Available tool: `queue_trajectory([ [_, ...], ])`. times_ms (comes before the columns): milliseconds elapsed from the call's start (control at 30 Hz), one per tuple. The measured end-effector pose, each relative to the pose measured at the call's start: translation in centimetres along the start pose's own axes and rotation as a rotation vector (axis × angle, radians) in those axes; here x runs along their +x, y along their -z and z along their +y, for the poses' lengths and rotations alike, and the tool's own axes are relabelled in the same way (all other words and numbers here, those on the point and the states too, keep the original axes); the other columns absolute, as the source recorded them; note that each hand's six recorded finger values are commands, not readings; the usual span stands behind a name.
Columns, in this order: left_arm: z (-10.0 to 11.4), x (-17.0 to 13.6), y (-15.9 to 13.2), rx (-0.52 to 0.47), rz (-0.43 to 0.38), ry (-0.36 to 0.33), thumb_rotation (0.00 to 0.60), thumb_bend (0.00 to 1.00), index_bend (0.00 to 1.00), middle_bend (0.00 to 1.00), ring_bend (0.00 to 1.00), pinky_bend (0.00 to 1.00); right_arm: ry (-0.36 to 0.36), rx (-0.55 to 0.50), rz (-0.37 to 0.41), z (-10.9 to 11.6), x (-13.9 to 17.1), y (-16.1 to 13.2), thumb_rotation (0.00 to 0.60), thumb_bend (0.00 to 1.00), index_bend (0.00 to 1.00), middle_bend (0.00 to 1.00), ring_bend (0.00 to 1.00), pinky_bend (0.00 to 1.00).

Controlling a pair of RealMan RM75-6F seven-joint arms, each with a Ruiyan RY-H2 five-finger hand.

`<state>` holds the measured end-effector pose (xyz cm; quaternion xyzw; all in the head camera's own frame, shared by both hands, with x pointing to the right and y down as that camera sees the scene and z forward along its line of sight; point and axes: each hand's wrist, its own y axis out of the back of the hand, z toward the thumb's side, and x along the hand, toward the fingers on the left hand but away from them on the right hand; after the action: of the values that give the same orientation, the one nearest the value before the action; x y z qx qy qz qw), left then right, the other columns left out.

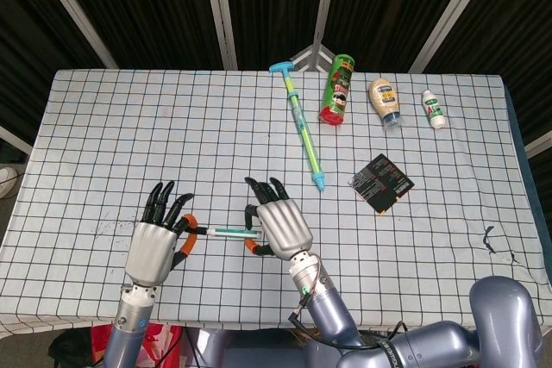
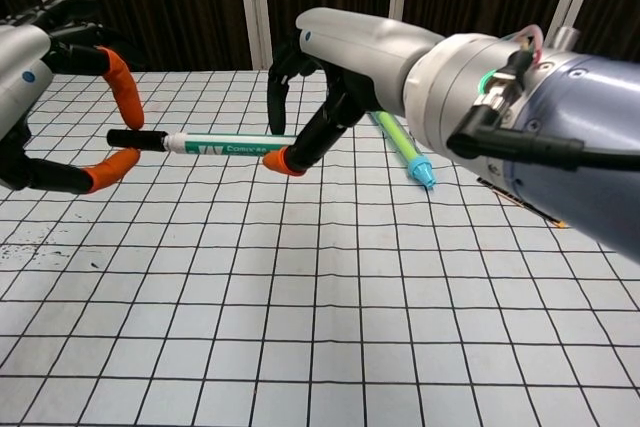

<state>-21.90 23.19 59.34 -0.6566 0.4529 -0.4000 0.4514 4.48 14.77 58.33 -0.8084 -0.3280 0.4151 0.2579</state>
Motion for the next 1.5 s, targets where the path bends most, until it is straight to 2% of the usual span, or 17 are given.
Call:
queue_trajectory([
  [267,0.7,-0.4,1.3,-0.009,0.034,-0.021,0.6,0.48,0.58,0.23,0.0,0.06,0.011,-0.001,-0.018,0.4,0.1,1.0,0.6,0.38,0.77,0.09,0.11,0.01],
  [433,1.3,-1.4,3.3,0.006,0.071,-0.033,0.6,0.48,0.58,0.22,0.0,0.06,0.02,0.004,-0.061,0.5,0.0,2.9,0.6,0.39,0.77,0.09,0.11,0.01],
  [633,1.2,-2.8,6.8,0.024,0.135,-0.015,0.6,0.48,0.58,0.22,0.0,0.06,0.009,-0.005,-0.122,-0.1,-0.2,6.3,0.6,0.39,0.77,0.09,0.11,0.01],
  [933,-0.8,-2.7,11.1,-0.006,0.205,0.028,0.6,0.48,0.57,0.23,0.0,0.06,-0.003,0.023,-0.201,-1.7,-1.1,11.5,0.6,0.39,0.77,0.09,0.11,0.01],
  [1100,-3.1,-1.9,12.1,-0.037,0.226,0.078,0.6,0.46,0.49,0.2,0.0,0.06,-0.027,0.023,-0.236,-3.3,-1.6,13.9,0.6,0.39,0.76,0.09,0.09,0.01],
  [1133,-3.5,-1.8,12.2,-0.044,0.23,0.086,0.6,0.46,0.46,0.19,0.0,0.06,-0.032,0.024,-0.24,-3.6,-1.7,14.2,0.6,0.39,0.72,0.09,0.08,0.01],
  [1200,-4.3,-1.6,12.2,-0.058,0.233,0.103,0.6,0.43,0.35,0.14,0.0,0.06,-0.042,0.023,-0.248,-4.2,-1.8,14.7,0.6,0.39,0.59,0.09,0.05,0.01],
  [1233,-4.6,-1.5,12.2,-0.062,0.232,0.112,0.6,0.42,0.3,0.11,0.0,0.06,-0.047,0.024,-0.252,-4.4,-1.8,14.9,0.6,0.39,0.49,0.09,0.04,0.0],
  [1300,-5.0,-1.5,12.0,-0.072,0.225,0.135,0.6,0.41,0.14,0.04,0.0,0.06,-0.062,0.024,-0.262,-4.9,-1.7,15.2,0.6,0.35,0.34,0.08,0.02,0.0],
  [1367,-5.1,-1.5,11.8,-0.082,0.218,0.145,0.6,0.41,0.05,0.0,0.0,0.06,-0.078,0.028,-0.274,-5.2,-1.6,15.4,0.6,0.27,0.21,0.08,0.02,0.0],
  [1433,-4.8,-1.4,11.5,-0.097,0.209,0.148,0.6,0.41,0.01,0.0,0.0,0.06,-0.091,0.027,-0.292,-5.3,-1.5,15.5,0.6,0.22,0.09,0.07,0.02,0.0],
  [1500,-4.4,-1.4,11.1,-0.115,0.193,0.149,0.6,0.41,0.0,0.0,0.0,0.06,-0.09,0.006,-0.301,-5.3,-1.5,15.2,0.6,0.22,0.03,0.06,0.02,0.0],
])
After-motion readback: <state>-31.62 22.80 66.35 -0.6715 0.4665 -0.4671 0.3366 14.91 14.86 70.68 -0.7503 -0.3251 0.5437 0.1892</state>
